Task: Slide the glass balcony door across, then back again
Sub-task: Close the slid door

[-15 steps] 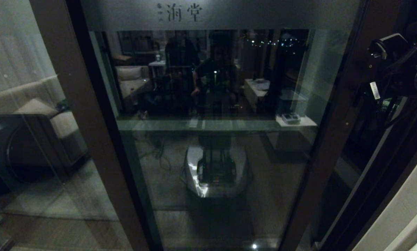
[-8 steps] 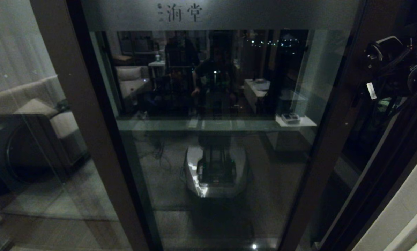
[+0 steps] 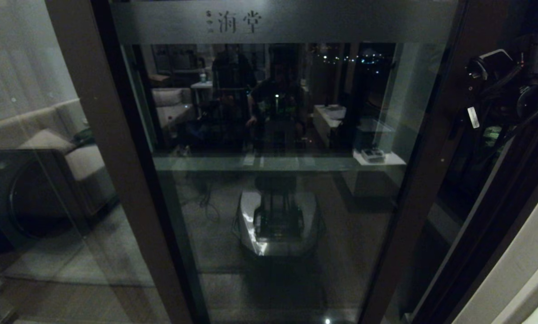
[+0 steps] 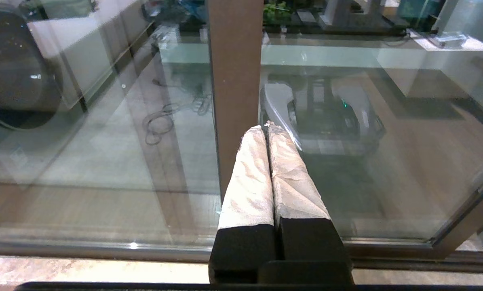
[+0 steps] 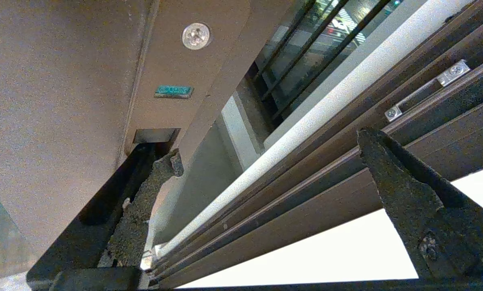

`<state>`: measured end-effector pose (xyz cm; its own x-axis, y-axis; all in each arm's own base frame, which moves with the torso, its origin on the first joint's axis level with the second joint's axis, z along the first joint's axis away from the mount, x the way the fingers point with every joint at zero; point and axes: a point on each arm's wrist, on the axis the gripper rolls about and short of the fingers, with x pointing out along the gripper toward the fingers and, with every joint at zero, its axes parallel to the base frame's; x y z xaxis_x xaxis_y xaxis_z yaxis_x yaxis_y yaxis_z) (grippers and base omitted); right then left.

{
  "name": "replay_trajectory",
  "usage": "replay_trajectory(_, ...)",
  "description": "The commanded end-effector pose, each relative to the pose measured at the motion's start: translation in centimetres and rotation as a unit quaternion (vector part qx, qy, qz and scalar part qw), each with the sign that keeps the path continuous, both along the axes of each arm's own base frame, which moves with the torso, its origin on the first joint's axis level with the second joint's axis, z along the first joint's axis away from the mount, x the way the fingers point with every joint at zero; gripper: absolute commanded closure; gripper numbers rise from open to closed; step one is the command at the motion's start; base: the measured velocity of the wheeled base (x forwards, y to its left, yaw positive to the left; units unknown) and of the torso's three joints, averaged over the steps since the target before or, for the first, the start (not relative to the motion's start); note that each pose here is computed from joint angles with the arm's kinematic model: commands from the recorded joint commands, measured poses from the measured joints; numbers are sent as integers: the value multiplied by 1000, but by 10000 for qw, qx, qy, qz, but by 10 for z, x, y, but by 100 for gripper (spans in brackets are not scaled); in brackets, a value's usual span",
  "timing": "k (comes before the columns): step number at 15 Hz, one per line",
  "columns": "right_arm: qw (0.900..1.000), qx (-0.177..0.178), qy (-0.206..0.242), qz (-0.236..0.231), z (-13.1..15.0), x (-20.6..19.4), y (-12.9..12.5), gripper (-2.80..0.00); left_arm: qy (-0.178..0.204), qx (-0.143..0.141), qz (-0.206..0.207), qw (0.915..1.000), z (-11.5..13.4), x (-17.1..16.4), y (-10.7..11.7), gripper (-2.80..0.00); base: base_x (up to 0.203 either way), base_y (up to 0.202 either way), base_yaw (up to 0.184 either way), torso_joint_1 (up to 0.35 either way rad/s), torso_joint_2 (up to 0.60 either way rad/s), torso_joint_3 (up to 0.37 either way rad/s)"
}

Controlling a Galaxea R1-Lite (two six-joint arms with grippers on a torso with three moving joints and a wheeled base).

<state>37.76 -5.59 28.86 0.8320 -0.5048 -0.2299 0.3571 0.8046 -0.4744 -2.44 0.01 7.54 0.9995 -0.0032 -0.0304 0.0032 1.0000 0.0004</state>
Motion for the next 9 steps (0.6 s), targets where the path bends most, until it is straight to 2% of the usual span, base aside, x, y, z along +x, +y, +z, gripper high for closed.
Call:
replay_trajectory(1, 9999, -17, 12, -106, -4, 3, -6, -280, 1, 5, 0, 10000, 0, 0, 0, 0, 0, 0, 0, 0, 0, 0)
replay_trajectory(9, 9993, -98, 172, -315, -10, 4, -23, -280, 1, 6, 0, 10000, 0, 0, 0, 0, 0, 0, 0, 0, 0, 0)
